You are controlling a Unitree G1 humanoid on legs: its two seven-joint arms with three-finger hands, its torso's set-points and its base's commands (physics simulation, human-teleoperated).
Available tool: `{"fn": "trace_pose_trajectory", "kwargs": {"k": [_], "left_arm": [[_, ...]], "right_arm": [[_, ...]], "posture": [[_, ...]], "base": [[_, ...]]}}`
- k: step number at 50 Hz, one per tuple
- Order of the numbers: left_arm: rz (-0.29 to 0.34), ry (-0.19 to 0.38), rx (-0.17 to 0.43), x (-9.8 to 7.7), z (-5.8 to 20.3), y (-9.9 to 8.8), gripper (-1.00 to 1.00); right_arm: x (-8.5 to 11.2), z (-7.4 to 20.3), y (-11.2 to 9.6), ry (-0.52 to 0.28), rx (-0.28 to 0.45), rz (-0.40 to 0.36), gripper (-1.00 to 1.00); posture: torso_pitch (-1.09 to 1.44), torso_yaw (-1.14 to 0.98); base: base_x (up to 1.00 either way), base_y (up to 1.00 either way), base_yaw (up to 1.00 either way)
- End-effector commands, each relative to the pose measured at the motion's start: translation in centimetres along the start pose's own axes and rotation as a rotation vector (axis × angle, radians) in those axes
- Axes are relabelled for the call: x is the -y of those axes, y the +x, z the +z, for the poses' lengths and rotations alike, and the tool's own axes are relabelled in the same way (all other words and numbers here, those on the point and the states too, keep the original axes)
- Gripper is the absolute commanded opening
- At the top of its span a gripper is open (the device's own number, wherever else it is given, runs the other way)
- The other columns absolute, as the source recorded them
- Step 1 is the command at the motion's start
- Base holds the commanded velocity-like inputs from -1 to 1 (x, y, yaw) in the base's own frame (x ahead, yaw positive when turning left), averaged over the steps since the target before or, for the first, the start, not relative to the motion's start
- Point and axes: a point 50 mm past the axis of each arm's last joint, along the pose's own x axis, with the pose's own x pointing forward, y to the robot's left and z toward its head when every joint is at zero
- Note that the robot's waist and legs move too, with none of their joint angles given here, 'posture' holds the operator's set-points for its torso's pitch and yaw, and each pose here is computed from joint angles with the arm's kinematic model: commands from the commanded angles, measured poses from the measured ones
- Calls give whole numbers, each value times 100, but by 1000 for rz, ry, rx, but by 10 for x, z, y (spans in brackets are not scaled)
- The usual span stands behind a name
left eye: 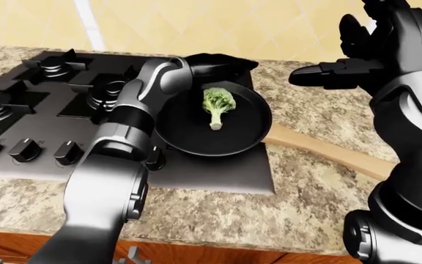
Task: Pick the broccoli from the plate and place it in the pan.
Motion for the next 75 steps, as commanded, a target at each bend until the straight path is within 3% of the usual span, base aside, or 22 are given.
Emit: {"fn": "trace_pose_trajectory", "kwargs": {"k": [1, 5, 9, 15, 20, 23, 25, 26, 32, 37, 45, 49, 50, 59, 63, 75], "left_arm": [[77, 34, 9, -27, 5, -8, 100], [93, 30, -2, -38, 4, -13, 100], [117, -19, -16, -51, 3, -19, 100], [168, -37, -91, -65, -1, -30, 100], [273, -147, -142, -86, -4, -46, 100], [305, -156, -167, -82, -6, -57, 100], [340, -225, -164, -87, -3, -65, 100], [366, -224, -169, -90, -2, -70, 100], [486, -341, -198, -96, -1, -88, 100], [618, -378, -219, -102, 2, -102, 100], [819, -524, -185, -103, 15, -124, 100], [922, -535, -168, -92, 22, -132, 100], [924, -529, -155, -90, 25, -133, 100], [1139, -595, -143, -76, 30, -155, 100], [1204, -640, -125, -74, 31, -162, 100], [1305, -652, -80, -75, 36, -173, 100]], "right_arm": [[3, 14, -2, 2, 80, -13, 100], [2, 16, -3, 1, 80, -12, 100], [2, 16, -3, 0, 81, -12, 100], [1, 16, -3, -1, 80, -11, 100], [1, 16, -3, -2, 81, -9, 100], [1, 16, -3, -1, 82, -10, 100], [0, 16, -3, -1, 82, -7, 100], [0, 17, -3, -3, 83, -8, 100], [-3, 25, -6, -8, 101, -2, 100], [-5, 33, -9, -34, 119, -2, 100], [-7, 45, -13, -61, 159, -10, 100], [-8, 48, -15, -75, 170, -12, 100], [-8, 48, -15, -76, 171, -11, 100], [-8, 55, -16, -116, 210, -23, 100], [-9, 57, -17, -111, 224, -21, 100], [-11, 67, -21, -155, 290, -32, 100]], "posture": [[0, 0], [0, 0], [0, 0], [0, 0], [0, 0], [0, 0], [0, 0], [0, 0], [0, 0], [0, 0], [0, 0], [0, 0], [0, 0], [0, 0], [0, 0], [0, 0]], "base": [[0, 0, 0], [0, 0, 0], [0, 0, 0], [0, 0, 0], [0, 0, 0], [0, 0, 0], [0, 0, 0], [0, 0, 0], [0, 0, 0], [0, 0, 0], [0, 0, 0], [0, 0, 0], [0, 0, 0], [0, 0, 0], [0, 0, 0], [0, 0, 0]]}}
